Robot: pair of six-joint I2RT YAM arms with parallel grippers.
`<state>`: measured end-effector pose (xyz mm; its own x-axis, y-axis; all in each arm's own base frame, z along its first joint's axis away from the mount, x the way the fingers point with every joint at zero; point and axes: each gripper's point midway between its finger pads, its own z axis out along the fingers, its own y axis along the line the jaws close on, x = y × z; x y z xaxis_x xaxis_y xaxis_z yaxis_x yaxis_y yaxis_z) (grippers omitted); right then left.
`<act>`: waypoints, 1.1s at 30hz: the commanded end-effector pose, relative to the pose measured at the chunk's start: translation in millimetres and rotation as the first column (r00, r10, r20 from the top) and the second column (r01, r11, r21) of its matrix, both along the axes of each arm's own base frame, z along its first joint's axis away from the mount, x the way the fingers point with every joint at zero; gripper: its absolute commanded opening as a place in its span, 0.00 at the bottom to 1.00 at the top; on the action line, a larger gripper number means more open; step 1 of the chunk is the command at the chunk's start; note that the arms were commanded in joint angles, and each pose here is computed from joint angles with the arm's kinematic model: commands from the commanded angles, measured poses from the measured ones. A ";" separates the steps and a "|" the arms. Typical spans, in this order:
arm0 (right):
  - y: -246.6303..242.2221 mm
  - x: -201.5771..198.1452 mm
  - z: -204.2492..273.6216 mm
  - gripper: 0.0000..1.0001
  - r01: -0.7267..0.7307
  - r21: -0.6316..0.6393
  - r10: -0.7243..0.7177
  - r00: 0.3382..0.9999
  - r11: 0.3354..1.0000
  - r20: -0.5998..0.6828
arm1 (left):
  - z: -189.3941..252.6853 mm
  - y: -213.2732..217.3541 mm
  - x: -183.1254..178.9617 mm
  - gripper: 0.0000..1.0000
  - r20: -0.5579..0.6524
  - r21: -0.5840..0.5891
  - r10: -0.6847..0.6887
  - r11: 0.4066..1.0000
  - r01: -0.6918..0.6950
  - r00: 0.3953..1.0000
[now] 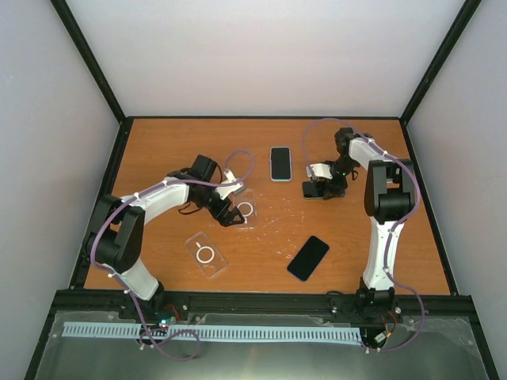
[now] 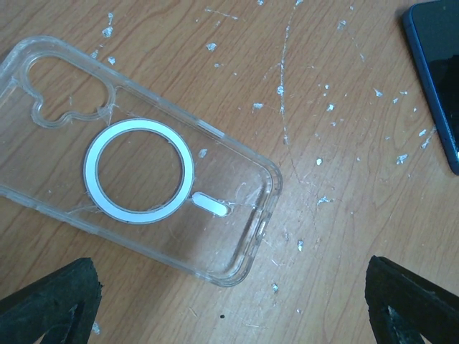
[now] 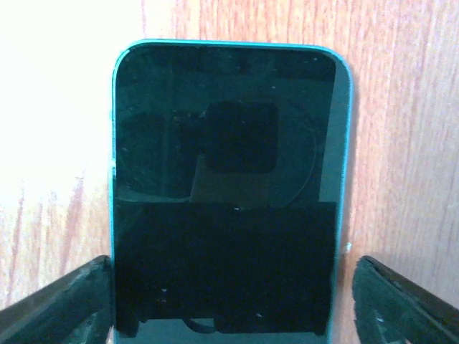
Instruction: Put the phone into the phone case
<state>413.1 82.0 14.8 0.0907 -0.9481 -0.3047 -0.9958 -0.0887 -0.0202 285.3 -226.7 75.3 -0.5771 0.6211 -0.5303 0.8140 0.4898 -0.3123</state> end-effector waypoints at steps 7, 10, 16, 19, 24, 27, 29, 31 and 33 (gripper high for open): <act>0.4 -37.5 -24.0 0.59 -0.086 -0.083 0.079 0.993 0.993 -0.088 | 36.0 10.7 30.4 1.00 0.070 -0.071 0.075 0.995 -0.070 0.995; 7.7 -38.0 -11.5 0.53 -0.102 -0.070 0.099 0.994 0.992 -0.056 | 43.8 24.2 42.7 1.00 0.081 -0.093 0.122 0.989 -0.114 0.989; 26.4 -33.0 22.5 0.49 -0.131 -0.027 0.133 0.990 0.991 0.049 | 60.8 43.2 66.6 1.00 0.108 -0.142 0.200 0.973 -0.184 0.974; 36.8 -32.5 39.9 0.48 -0.151 -0.001 0.150 0.983 0.989 0.104 | 60.0 43.0 74.3 1.00 0.100 -0.148 0.217 0.968 -0.202 0.971; 52.7 -40.6 59.9 0.47 -0.211 0.002 0.206 0.958 0.978 0.198 | 58.5 31.9 76.5 1.00 0.028 -0.205 0.206 0.959 -0.196 0.978; 58.3 -47.4 68.8 0.46 -0.247 -0.013 0.242 0.936 0.969 0.254 | 60.3 22.8 77.2 1.00 -0.026 -0.254 0.184 0.950 -0.185 0.983; 69.3 -54.0 75.8 0.45 -0.288 -0.023 0.282 0.914 0.957 0.292 | 62.4 16.6 77.4 1.00 -0.062 -0.290 0.165 0.941 -0.176 0.984; 78.8 -60.8 84.8 0.44 -0.322 -0.026 0.312 0.890 0.946 0.332 | 64.6 11.2 77.3 1.00 -0.096 -0.322 0.141 0.932 -0.164 0.985; 88.4 -68.2 93.5 0.44 -0.351 -0.032 0.338 0.868 0.936 0.364 | 66.8 6.1 76.8 1.00 -0.131 -0.350 0.116 0.924 -0.156 0.985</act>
